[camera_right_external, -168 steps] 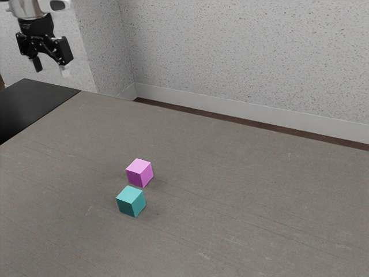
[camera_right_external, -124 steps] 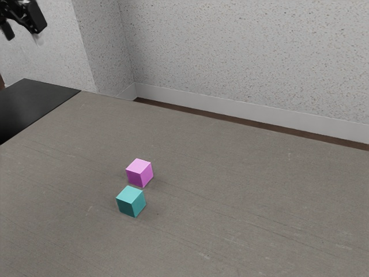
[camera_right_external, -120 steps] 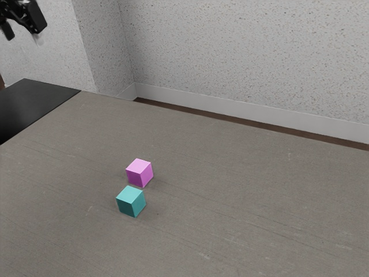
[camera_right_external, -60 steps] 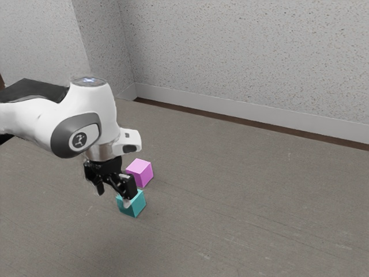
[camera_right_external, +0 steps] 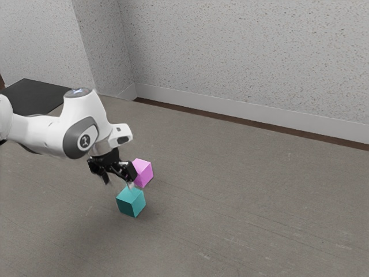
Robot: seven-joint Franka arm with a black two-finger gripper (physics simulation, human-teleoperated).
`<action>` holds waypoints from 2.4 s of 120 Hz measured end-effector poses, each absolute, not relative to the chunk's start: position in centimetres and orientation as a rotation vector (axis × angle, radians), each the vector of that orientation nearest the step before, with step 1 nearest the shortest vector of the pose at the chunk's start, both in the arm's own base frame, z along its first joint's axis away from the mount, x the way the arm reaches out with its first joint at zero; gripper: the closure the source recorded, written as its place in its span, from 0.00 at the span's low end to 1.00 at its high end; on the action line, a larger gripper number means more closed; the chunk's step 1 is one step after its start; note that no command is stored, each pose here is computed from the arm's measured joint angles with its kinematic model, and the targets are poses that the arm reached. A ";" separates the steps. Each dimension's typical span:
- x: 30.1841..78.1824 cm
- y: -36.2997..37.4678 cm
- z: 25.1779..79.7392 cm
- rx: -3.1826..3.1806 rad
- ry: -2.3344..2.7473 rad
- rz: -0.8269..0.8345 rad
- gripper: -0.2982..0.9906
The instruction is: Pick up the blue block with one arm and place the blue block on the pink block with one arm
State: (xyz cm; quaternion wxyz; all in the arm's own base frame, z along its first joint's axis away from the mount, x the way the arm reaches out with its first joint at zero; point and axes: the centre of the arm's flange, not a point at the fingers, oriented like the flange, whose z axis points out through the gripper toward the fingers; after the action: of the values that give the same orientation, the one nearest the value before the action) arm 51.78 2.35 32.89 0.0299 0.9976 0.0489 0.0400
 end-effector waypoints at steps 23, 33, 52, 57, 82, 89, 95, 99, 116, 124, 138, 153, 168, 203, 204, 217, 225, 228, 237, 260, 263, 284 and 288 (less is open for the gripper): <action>53.1 -1.8 32.1 3.061 0.003 0.142 0.23; 53.2 -2.0 32.0 3.055 0.006 0.148 0.23; 53.3 -1.3 31.9 3.051 0.060 0.151 0.23; 53.3 -1.3 31.7 3.050 0.074 0.146 0.23; 53.2 -0.5 30.6 3.045 0.159 0.108 0.23; 53.2 -0.1 30.4 3.044 0.185 0.100 0.23; 53.2 -0.1 30.3 3.043 0.198 0.095 0.23; 53.2 -0.1 30.2 3.042 0.204 0.092 0.23; 53.2 -0.1 29.4 3.040 0.229 0.069 0.23; 53.3 -0.1 29.3 3.042 0.228 0.067 0.23; 53.4 -0.1 29.3 3.049 0.209 0.070 0.23; 53.4 -0.1 29.0 3.063 0.177 0.061 0.23; 53.3 -0.1 28.5 3.067 0.154 0.049 0.23; 53.2 -0.2 27.6 3.070 0.109 0.023 0.23; 53.2 -0.2 27.5 3.070 0.108 0.022 0.23; 53.2 -0.2 27.2 3.069 0.096 0.012 0.23; 53.2 -0.2 27.0 3.069 0.090 0.007 0.23; 53.2 -0.1 26.9 3.069 0.089 0.005 0.23; 53.1 -0.1 26.8 3.070 0.084 0.000 0.23; 53.2 0.0 26.4 3.078 0.058 -0.015 0.23; 53.2 0.0 26.4 3.080 0.053 -0.017 0.23; 53.2 -0.1 26.2 3.097 0.008 -0.029 0.24; 53.2 -0.1 26.1 3.098 0.003 -0.032 0.24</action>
State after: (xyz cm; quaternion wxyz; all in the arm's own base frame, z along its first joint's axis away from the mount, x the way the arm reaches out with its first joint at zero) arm 53.22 -0.12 26.14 0.0216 0.9997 0.0009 -0.0102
